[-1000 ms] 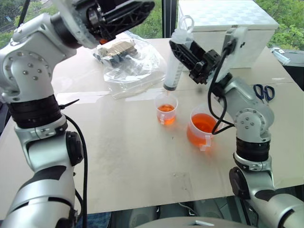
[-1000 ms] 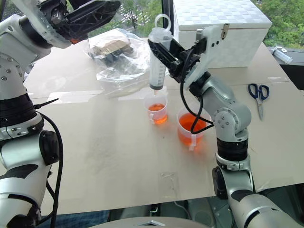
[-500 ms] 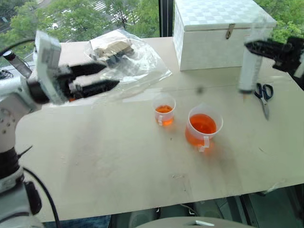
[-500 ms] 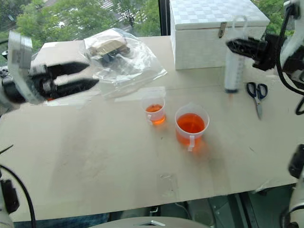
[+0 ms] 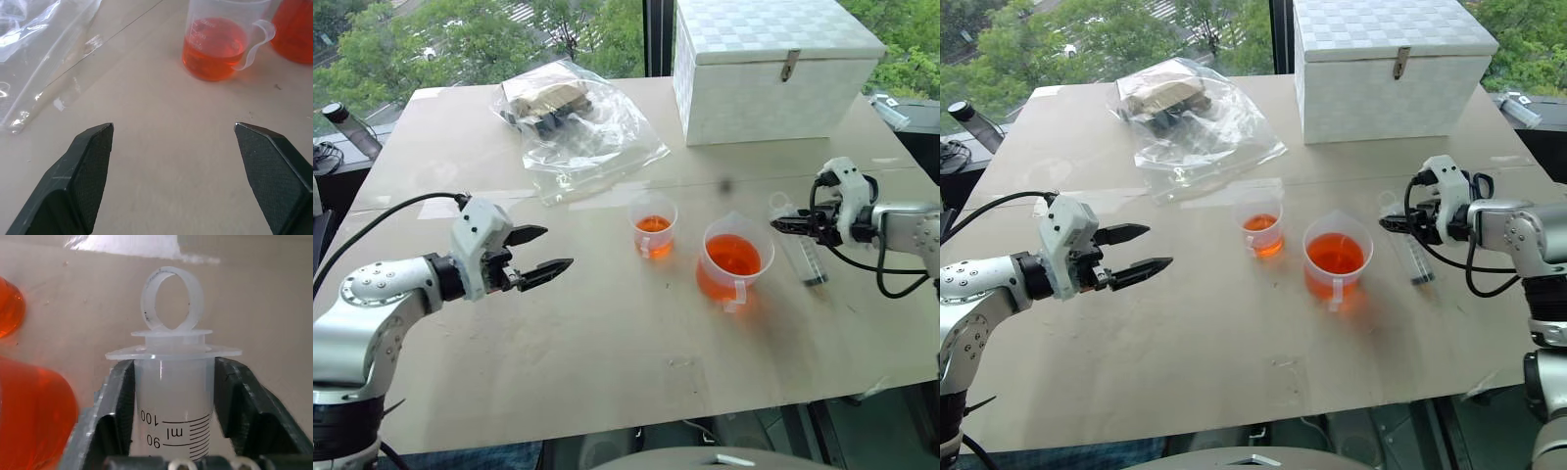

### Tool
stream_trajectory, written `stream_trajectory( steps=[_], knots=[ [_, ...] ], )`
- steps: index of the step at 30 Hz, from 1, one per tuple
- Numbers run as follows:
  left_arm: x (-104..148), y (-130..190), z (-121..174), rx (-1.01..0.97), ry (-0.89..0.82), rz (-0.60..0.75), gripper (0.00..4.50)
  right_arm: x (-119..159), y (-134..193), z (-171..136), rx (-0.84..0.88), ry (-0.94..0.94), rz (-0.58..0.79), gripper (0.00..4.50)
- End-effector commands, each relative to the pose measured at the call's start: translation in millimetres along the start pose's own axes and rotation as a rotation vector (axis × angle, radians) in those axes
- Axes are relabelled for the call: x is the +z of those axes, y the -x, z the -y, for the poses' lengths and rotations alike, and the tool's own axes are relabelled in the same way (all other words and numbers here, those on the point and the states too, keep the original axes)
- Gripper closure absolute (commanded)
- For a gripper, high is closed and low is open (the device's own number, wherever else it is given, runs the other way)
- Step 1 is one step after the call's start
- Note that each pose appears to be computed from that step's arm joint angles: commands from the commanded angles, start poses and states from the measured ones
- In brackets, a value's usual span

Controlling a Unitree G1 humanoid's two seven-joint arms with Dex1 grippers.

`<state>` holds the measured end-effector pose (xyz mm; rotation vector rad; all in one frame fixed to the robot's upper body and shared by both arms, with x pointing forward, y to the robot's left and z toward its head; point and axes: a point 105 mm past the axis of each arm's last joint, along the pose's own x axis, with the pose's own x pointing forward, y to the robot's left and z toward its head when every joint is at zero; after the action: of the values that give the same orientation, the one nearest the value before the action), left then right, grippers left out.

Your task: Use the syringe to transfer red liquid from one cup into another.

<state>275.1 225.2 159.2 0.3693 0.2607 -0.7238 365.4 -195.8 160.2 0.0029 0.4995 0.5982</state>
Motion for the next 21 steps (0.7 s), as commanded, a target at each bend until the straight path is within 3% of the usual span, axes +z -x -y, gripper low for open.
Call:
stream_trajectory(
  steps=[1, 5, 8, 16, 21],
  knots=[
    [0, -5, 1, 0.068, -0.046, 0.021, 0.46, 34, 21, -2, 0.041, 0.097, 0.199, 0.17],
    [-1, -7, 20, 0.054, -0.001, 0.080, 0.46, 36, 54, 0, 0.101, 0.134, 0.340, 0.08],
    [-13, -7, 34, 0.043, 0.013, 0.075, 0.46, 15, 76, -1, 0.148, 0.157, 0.406, 0.08],
    [-29, -3, 59, 0.034, 0.101, 0.095, 0.46, -85, 105, 22, 0.086, 0.273, 0.276, 0.08],
    [-36, 3, 67, 0.015, 0.091, 0.069, 0.46, -119, 112, 30, 0.064, 0.223, 0.224, 0.08]
  ],
)
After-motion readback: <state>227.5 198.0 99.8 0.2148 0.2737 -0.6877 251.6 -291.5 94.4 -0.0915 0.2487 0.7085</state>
